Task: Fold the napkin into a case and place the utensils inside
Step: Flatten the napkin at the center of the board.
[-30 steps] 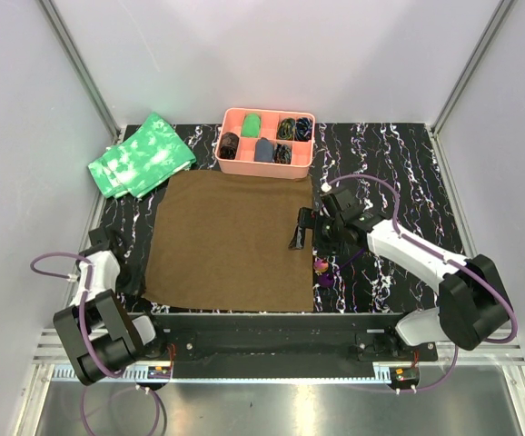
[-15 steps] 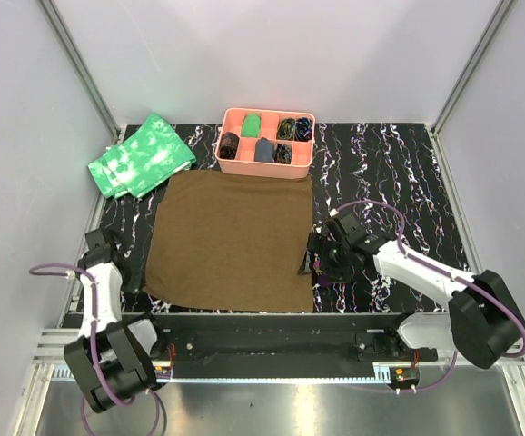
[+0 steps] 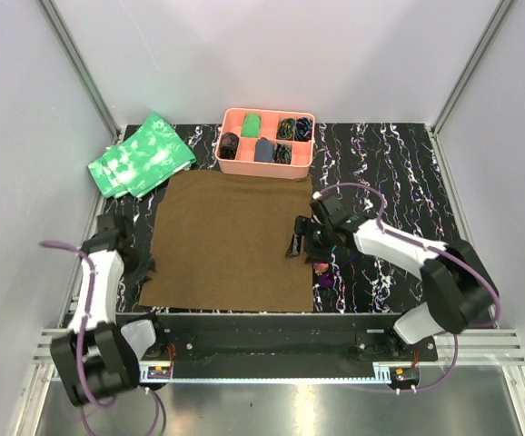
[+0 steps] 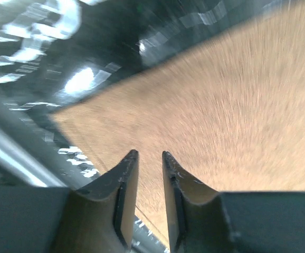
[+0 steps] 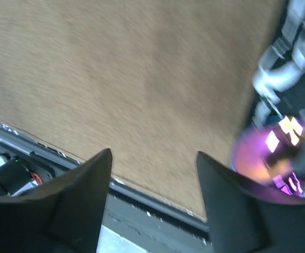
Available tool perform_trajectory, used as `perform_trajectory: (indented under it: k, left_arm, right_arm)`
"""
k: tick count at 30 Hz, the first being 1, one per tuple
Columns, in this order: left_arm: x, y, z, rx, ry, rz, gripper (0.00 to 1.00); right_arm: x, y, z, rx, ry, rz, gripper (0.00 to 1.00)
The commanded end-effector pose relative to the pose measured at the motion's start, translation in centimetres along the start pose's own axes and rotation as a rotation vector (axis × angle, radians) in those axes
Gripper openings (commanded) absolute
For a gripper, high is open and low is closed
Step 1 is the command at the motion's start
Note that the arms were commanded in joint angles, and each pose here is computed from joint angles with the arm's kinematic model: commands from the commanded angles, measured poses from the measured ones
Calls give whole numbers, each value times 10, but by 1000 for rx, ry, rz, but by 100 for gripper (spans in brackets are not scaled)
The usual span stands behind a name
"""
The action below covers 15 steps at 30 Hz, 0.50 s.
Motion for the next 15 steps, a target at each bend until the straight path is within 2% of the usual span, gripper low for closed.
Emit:
perform_trajectory:
  k: [1,5,15]
  left_arm:
    - [13,-46,-10,120,74,-102,24]
    - [33,-62,-9,144,100,-74,22]
    - [73,-90,14,161,135,-26,21]
  right_arm:
    - [23,36,13,-82,32,102,66]
    - [50,29,23,-98,22,49,57]
    - [94,11,58,-148,-33,-71,57]
Point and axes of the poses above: each gripper's point midway between its finger pads, its own x axis out along the fingers, its own y axis along the line the jaws close on, z = x × y, the point moved 3 cm from there along -x, back along the fingers, and after that the axes turned 14 degrees about x, right-handed, at the moved point
